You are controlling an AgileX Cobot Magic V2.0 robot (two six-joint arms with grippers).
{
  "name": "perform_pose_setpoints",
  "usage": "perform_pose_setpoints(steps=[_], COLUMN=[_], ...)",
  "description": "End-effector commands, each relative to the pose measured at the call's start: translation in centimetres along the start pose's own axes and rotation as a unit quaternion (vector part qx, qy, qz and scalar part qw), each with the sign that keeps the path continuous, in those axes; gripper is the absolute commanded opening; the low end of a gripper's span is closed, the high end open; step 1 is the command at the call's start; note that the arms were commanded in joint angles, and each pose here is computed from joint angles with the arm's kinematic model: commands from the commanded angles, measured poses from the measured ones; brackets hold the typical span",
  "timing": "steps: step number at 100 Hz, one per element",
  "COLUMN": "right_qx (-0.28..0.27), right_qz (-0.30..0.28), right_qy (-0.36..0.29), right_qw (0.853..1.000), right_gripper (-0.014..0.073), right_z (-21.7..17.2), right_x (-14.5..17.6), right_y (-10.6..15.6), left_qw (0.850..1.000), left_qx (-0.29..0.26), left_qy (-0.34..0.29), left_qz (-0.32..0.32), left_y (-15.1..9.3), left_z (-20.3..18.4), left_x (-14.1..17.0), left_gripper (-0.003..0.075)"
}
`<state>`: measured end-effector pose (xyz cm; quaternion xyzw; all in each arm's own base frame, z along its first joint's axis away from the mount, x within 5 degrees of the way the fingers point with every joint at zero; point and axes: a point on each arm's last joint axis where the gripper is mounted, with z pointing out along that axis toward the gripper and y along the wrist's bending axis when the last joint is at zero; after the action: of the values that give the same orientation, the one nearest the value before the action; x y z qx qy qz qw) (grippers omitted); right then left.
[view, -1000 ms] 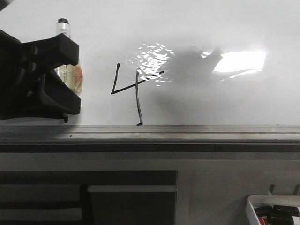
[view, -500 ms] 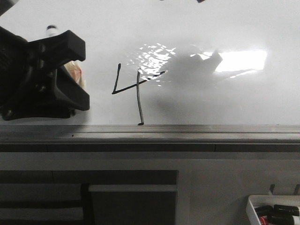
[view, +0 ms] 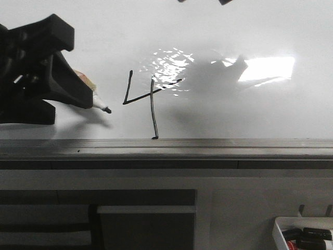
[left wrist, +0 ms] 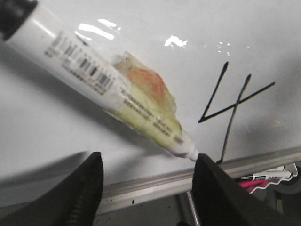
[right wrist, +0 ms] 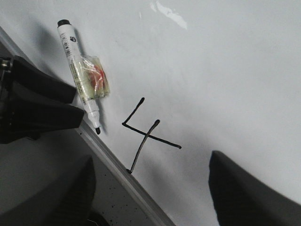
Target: Write number 4 on whiteboard
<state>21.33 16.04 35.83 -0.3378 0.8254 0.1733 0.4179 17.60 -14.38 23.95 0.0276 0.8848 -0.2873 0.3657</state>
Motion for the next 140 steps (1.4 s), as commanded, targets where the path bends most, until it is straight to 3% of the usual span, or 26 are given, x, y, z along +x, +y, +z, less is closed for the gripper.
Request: perform_pose_setpoints(steps=[1, 9, 16, 31, 37, 50, 68, 86, 108, 140], right_qx=[0.015, 0.016, 0.018, 0.031, 0.038, 0.053, 0.082, 0.110, 0.116, 0.117], right_qz=[-0.008, -0.010, -0.011, -0.023, -0.025, -0.022, -0.021, -0.023, -0.024, -0.025], right_qy=[-0.056, -0.061, -0.071, -0.102, -0.124, -0.179, -0.276, -0.364, -0.401, -0.408], right_qw=[0.998, 0.998, 0.997, 0.994, 0.991, 0.982, 0.957, 0.925, 0.908, 0.905], right_gripper=[0.0449, 0.0444, 0.0377, 0.0046, -0.0072, -0.0061, -0.0061, -0.0061, -0.0061, -0.0061], right_z=[-1.7, -2.0, -2.5, -4.6, -5.6, -8.2, -11.3, -12.9, -13.0, -12.9], right_x=[-1.6, -1.7, -1.8, -1.5, -1.1, 0.9, 6.0, 12.0, 17.1, 17.9], right_y=[-0.2, -0.2, -0.1, 0.1, 0.2, 0.7, 1.3, 1.9, 2.4, 2.4], left_qw=[0.999, 0.998, 0.998, 0.993, 0.990, 0.975, 0.948, 0.925, 0.925, 0.922], left_qx=[0.025, 0.029, 0.034, 0.052, 0.061, 0.082, 0.093, 0.106, 0.104, 0.110], left_qy=[-0.040, -0.043, -0.051, -0.087, -0.106, -0.173, -0.251, -0.301, -0.294, -0.302], left_qz=[0.013, 0.026, 0.033, 0.063, 0.071, 0.113, 0.171, 0.207, 0.216, 0.217], left_y=[-0.9, -1.0, -1.1, -1.4, -1.5, -1.6, -1.2, 0.2, 1.6, 1.4], left_z=[-1.6, -2.7, -3.7, -6.7, -8.0, -11.4, -15.4, -16.5, -15.4, -15.4], left_x=[-1.3, -1.4, -1.5, -1.9, -2.0, -2.4, -2.0, 0.0, 2.0, 1.9], left_gripper=[0.0391, 0.0389, 0.0389, 0.0371, 0.0284, -0.0024, -0.0020, -0.0020, -0.0020, -0.0020])
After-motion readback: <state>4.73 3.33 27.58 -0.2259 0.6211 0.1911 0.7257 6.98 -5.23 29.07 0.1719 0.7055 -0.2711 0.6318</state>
